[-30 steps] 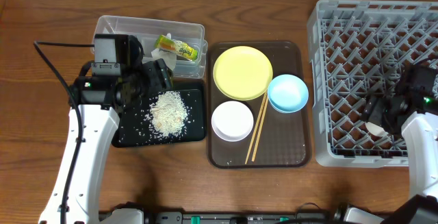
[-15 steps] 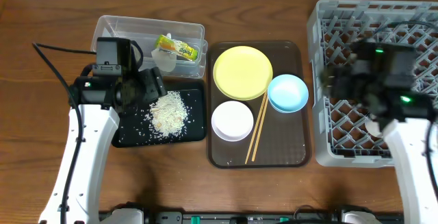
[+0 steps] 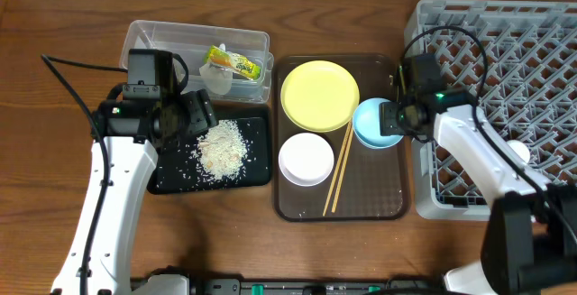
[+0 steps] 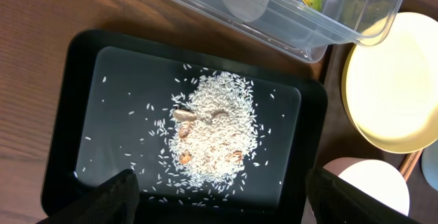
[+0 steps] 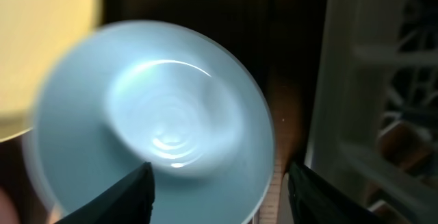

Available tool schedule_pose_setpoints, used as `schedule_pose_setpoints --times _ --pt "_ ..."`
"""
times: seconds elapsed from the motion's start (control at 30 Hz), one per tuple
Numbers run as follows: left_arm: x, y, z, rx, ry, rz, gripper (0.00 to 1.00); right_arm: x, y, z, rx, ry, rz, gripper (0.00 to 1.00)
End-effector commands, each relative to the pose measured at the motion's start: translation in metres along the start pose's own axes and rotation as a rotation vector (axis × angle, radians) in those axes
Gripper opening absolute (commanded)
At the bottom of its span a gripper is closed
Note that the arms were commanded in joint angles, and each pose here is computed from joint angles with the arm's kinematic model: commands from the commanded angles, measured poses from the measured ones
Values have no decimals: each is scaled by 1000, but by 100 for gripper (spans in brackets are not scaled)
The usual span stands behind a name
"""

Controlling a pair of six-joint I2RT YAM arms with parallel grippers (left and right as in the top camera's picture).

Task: Sort waste into correct bins and load items into the dishwasher rack
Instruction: 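Carry the light-blue bowl into the rack's back corner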

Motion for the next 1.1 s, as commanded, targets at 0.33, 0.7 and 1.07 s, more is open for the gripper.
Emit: schedule_pose_setpoints --times 0.33,0.7,1.07 --pt "5 3 1 5 2 -24 80 -5 15 8 43 102 51 1" --pt "5 3 1 5 1 -24 80 -59 -110 -59 -400 128 275 1" --pt "4 3 -1 -2 2 -21 80 -130 -212 -123 -743 26 831 1"
Point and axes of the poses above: each gripper's point midway between its finger pads, its own y axis out along the fingers, its own x axis along the line the jaws close on, z = x × y, the point moved 1 cm from there along -y, back along the fingers, and after that the axes turned 6 degrees about -y, right-handed, at the moved point
